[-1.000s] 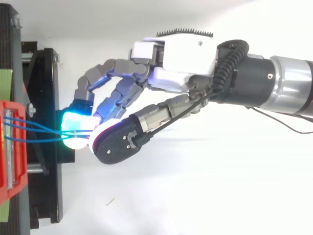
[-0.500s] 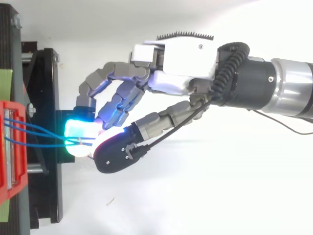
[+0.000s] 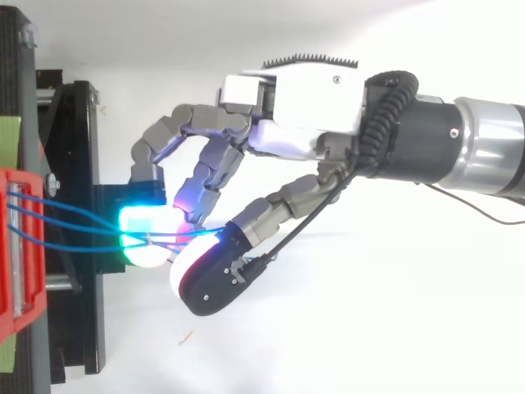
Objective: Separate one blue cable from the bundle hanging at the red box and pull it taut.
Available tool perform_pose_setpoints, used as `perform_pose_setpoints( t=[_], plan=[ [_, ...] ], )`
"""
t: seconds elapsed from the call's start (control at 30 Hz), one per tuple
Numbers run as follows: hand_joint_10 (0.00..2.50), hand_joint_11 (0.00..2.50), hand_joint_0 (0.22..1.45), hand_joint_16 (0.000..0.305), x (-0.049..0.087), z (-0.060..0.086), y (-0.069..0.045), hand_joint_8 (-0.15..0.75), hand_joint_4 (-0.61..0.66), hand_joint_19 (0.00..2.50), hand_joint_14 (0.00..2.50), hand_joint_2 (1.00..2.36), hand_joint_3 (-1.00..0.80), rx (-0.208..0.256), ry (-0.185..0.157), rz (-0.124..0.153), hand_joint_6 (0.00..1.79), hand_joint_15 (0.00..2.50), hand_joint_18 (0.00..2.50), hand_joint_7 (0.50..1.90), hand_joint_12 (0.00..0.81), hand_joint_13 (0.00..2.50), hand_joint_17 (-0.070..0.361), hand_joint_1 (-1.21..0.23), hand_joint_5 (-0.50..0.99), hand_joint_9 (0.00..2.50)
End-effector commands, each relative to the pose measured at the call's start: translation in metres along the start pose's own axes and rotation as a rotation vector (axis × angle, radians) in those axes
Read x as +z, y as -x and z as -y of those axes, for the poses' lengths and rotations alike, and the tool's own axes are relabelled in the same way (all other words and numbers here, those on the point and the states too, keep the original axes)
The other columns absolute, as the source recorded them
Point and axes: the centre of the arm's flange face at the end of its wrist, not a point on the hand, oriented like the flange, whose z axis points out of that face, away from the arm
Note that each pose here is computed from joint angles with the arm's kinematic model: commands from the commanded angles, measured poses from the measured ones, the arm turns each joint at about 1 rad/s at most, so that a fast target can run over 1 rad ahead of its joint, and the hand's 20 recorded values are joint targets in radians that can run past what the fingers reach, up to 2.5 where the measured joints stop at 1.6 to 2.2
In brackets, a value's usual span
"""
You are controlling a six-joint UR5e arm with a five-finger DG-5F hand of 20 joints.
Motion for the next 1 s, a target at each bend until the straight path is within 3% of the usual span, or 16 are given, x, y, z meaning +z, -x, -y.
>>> perform_pose_setpoints(
  t=[0.0,0.17,0.3,0.53,0.83,0.9,0.97],
  plan=[
    [0.02,0.99,0.61,0.034,-0.0002,0.0001,0.0011,0.343,-0.05,0.63,0.02,1.0,-0.5,-0.001,-0.001,0.001,0.88,0.68,0.91,1.07,0.356,1.15,0.077,-0.76,-0.12,1.19],
    [0.02,0.93,0.59,0.035,-0.0002,0.0001,0.0022,0.333,-0.07,0.65,0.02,1.0,-0.5,-0.001,-0.001,0.003,0.81,0.68,0.92,0.96,0.352,1.17,0.078,-0.65,-0.09,1.22],
    [0.02,0.93,0.57,0.035,-0.0002,0.0001,0.0022,0.338,-0.03,0.66,0.02,1.0,-0.5,-0.001,-0.001,0.003,0.74,0.69,0.92,1.1,0.359,1.17,0.079,-0.66,-0.08,1.22],
    [0.02,0.95,0.55,0.036,-0.0002,0.0001,0.0022,0.343,0.0,0.65,0.02,1.0,-0.5,-0.001,-0.001,0.003,0.74,0.69,0.94,1.07,0.364,1.18,0.081,-0.67,-0.08,1.23],
    [0.02,0.92,0.58,0.035,0.0,-0.0001,0.0022,0.34,0.0,0.65,0.02,1.0,-0.5,-0.005,0.0,0.003,0.74,0.69,0.93,1.07,0.352,1.19,0.078,-0.45,-0.08,1.23],
    [0.02,0.92,0.62,0.034,0.0,0.0011,0.0022,0.33,0.02,0.67,0.02,1.0,-0.5,-0.004,-0.001,0.003,0.72,0.7,0.93,1.06,0.35,1.19,0.077,-0.46,-0.07,1.23],
    [0.02,0.92,0.62,0.035,-0.0001,0.0012,0.0022,0.333,0.06,0.67,0.02,1.0,-0.46,-0.004,-0.003,0.003,0.68,0.7,0.92,1.15,0.354,1.17,0.078,-0.51,-0.06,1.22]
  ],
)
